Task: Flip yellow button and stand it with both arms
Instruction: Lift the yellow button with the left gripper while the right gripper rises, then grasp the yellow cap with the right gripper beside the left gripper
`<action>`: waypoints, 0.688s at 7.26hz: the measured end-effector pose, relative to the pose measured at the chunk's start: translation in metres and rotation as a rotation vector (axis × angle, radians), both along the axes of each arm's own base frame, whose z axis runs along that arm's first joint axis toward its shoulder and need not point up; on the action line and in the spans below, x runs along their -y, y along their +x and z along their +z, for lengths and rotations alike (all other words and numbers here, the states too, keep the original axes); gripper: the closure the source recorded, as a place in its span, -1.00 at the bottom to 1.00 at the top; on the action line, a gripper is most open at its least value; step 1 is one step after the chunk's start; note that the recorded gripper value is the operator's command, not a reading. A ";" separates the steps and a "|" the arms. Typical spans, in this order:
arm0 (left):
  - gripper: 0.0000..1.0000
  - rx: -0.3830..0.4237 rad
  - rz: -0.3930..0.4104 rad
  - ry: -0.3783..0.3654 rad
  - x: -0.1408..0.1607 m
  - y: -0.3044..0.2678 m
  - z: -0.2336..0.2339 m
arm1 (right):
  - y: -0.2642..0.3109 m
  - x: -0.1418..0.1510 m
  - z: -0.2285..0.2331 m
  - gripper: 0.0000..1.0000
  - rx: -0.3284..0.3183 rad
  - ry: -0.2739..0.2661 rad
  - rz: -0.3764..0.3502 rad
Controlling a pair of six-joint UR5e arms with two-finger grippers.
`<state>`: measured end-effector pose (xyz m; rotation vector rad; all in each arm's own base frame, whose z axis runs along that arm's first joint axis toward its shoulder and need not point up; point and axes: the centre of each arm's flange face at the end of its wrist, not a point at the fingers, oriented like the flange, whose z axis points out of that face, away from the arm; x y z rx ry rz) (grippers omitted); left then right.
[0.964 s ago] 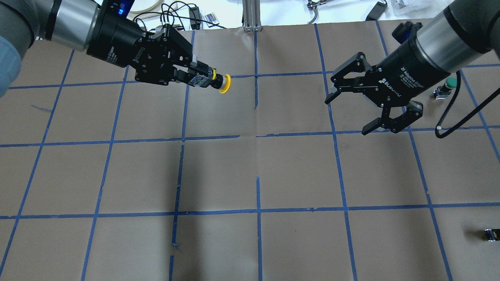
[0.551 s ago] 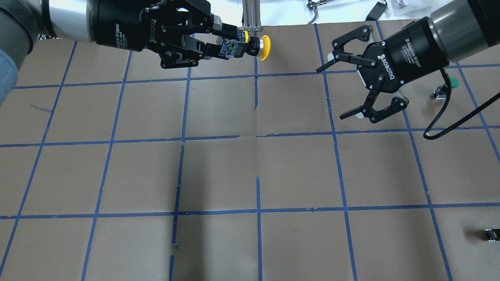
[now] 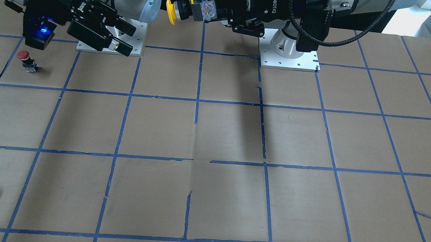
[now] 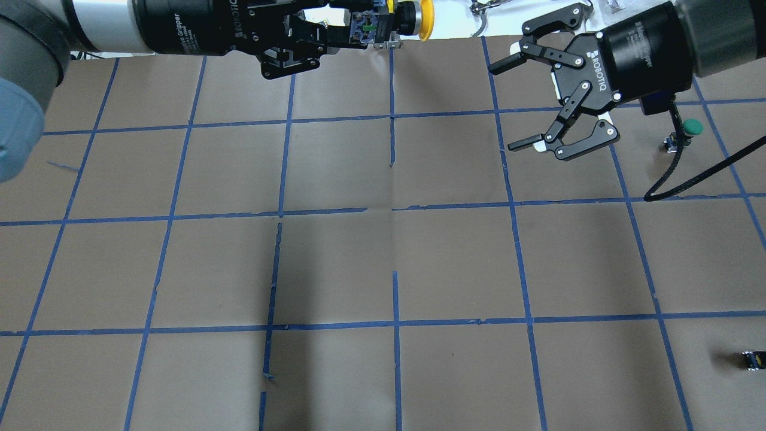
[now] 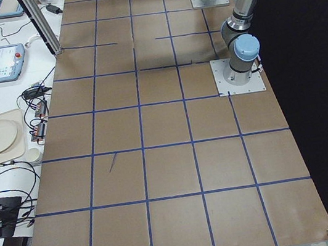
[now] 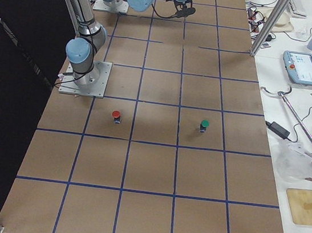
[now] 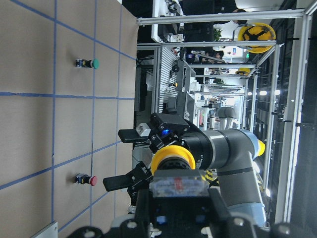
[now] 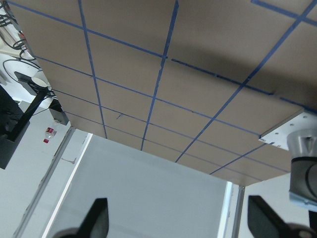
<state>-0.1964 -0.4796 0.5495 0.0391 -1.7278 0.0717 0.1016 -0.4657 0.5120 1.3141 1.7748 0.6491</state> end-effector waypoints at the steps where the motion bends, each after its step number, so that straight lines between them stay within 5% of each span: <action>1: 0.82 -0.049 0.001 -0.018 0.000 -0.001 -0.006 | 0.001 0.003 0.015 -1.00 0.040 0.035 -0.051; 5: 0.82 -0.102 -0.014 -0.021 -0.006 -0.010 -0.018 | 0.013 0.003 0.062 -0.99 0.211 0.134 -0.170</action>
